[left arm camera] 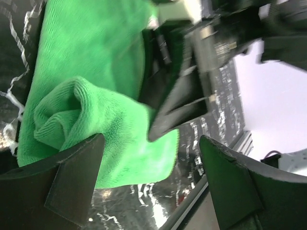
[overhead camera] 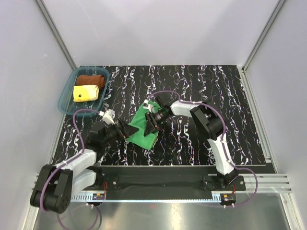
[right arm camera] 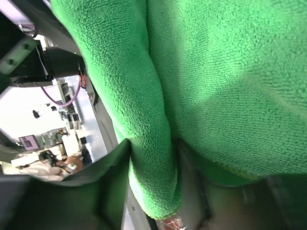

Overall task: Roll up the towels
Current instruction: Roll the towel

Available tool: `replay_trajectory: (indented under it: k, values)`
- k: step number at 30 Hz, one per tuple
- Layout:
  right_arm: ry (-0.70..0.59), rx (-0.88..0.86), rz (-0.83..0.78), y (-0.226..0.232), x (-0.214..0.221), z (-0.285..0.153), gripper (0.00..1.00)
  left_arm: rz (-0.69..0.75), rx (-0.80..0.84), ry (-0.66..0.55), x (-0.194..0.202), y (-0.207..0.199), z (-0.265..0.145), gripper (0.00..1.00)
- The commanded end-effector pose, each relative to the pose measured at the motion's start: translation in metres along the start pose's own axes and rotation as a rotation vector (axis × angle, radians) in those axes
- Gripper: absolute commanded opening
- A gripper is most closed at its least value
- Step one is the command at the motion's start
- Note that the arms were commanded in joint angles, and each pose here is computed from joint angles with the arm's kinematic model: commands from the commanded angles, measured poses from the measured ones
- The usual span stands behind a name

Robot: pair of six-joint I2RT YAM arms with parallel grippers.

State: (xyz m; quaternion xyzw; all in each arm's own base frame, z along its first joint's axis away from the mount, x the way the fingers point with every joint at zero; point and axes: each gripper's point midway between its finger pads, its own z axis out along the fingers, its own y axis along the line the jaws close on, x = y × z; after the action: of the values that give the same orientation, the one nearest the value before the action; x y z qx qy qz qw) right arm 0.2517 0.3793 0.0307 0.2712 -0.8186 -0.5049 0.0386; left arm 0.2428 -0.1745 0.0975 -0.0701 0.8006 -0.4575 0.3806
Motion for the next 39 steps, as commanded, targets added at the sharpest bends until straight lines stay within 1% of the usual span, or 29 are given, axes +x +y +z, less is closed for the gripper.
replay_trajectory:
  k: [1,3,4,7,9,10,11,12,13,14,15,16,17,19,20,21,22,23,25,26,27,28,30,31,32,34,37,39]
  values:
    - [-0.038,0.017,-0.039,0.014,-0.017,-0.011,0.53,0.070,0.024,-0.030,-0.008,0.001,0.012,0.85]
    - [-0.044,0.058,-0.046,0.018,-0.020,-0.018,0.63,0.068,0.028,-0.026,-0.009,0.002,0.016,0.84]
    - [-0.055,0.083,-0.061,0.019,-0.025,-0.022,0.71,0.065,0.032,-0.023,-0.008,0.002,0.017,0.84]
    - [-0.091,0.211,-0.077,0.018,-0.034,-0.037,0.80,0.060,0.035,-0.022,-0.009,0.002,0.020,0.84]
    - [-0.119,0.330,-0.082,0.012,-0.035,-0.052,0.81,0.063,0.028,-0.021,-0.010,0.002,0.021,0.84]
    - [-0.151,0.374,-0.108,0.020,-0.039,-0.064,0.82,0.070,0.031,-0.027,-0.014,0.000,0.021,0.84]
    - [-0.183,0.485,-0.112,0.009,-0.042,-0.076,0.82,0.067,0.019,-0.024,-0.014,0.001,0.021,0.84]
    - [-0.192,0.545,-0.106,0.001,-0.034,-0.083,0.83,0.081,0.023,-0.033,-0.017,-0.002,0.020,0.84]
    - [-0.251,0.584,-0.159,0.015,-0.039,-0.098,0.84,0.092,0.028,-0.043,-0.024,-0.007,0.020,0.84]
    - [-0.278,0.655,-0.182,0.012,-0.039,-0.108,0.85,0.089,0.009,-0.043,-0.024,-0.005,0.020,0.84]
    - [-0.247,0.682,-0.237,0.017,-0.024,-0.099,0.87,0.102,0.009,-0.054,-0.029,-0.008,0.019,0.84]
    - [-0.246,0.708,-0.287,0.024,-0.021,-0.096,0.89,0.109,0.005,-0.057,-0.031,-0.009,0.019,0.84]
    - [-0.260,0.775,-0.338,0.031,-0.020,-0.097,0.89,0.115,-0.001,-0.071,-0.038,-0.011,0.020,0.85]
    - [-0.218,0.819,-0.394,0.038,-0.006,-0.077,0.90,0.118,-0.027,-0.090,-0.045,-0.009,0.021,0.84]
    - [-0.229,0.808,-0.395,0.041,-0.006,-0.073,0.90,0.117,-0.043,-0.097,-0.050,-0.010,0.022,0.84]
    - [-0.229,0.806,-0.351,0.032,0.006,-0.067,0.90,0.115,-0.057,-0.113,-0.055,-0.010,0.020,0.84]
    - [-0.280,0.778,-0.378,0.043,0.001,-0.062,0.90,0.124,-0.058,-0.142,-0.063,-0.016,0.017,0.84]
    - [-0.292,0.780,-0.383,0.043,0.004,-0.059,0.90,0.098,-0.128,-0.149,-0.064,-0.005,0.013,0.84]
    - [-0.301,0.815,-0.407,0.043,0.011,-0.055,0.90,0.099,-0.159,-0.212,-0.082,-0.012,0.002,0.84]
    - [-0.293,0.832,-0.437,0.047,0.015,-0.047,0.90,0.082,-0.204,-0.226,-0.083,-0.006,-0.004,0.84]
    - [-0.290,0.846,-0.463,0.050,0.013,-0.044,0.91,0.059,-0.215,-0.255,-0.089,-0.006,-0.011,0.84]
    - [-0.261,0.876,-0.482,0.047,0.017,-0.037,0.91,0.021,-0.240,-0.298,-0.093,-0.007,-0.023,0.85]
    - [-0.253,0.900,-0.503,0.047,0.013,-0.034,0.91,-0.010,-0.278,-0.353,-0.099,-0.005,-0.039,0.85]
    - [-0.236,0.927,-0.509,0.040,0.013,-0.030,0.91,-0.017,-0.289,-0.381,-0.102,-0.005,-0.046,0.86]
    - [-0.233,0.945,-0.519,0.039,0.012,-0.029,0.91,-0.018,-0.288,-0.381,-0.100,-0.006,-0.050,0.88]
    - [-0.226,0.996,-0.554,0.036,0.009,-0.025,0.91,0.014,-0.248,-0.403,-0.107,-0.022,-0.059,0.89]
    - [-0.211,1.012,-0.600,0.038,0.008,-0.016,0.92,0.010,-0.296,-0.349,-0.100,-0.015,-0.062,0.89]
    - [-0.205,1.019,-0.610,0.038,0.006,-0.012,0.92,0.012,-0.298,-0.353,-0.102,-0.016,-0.065,0.88]
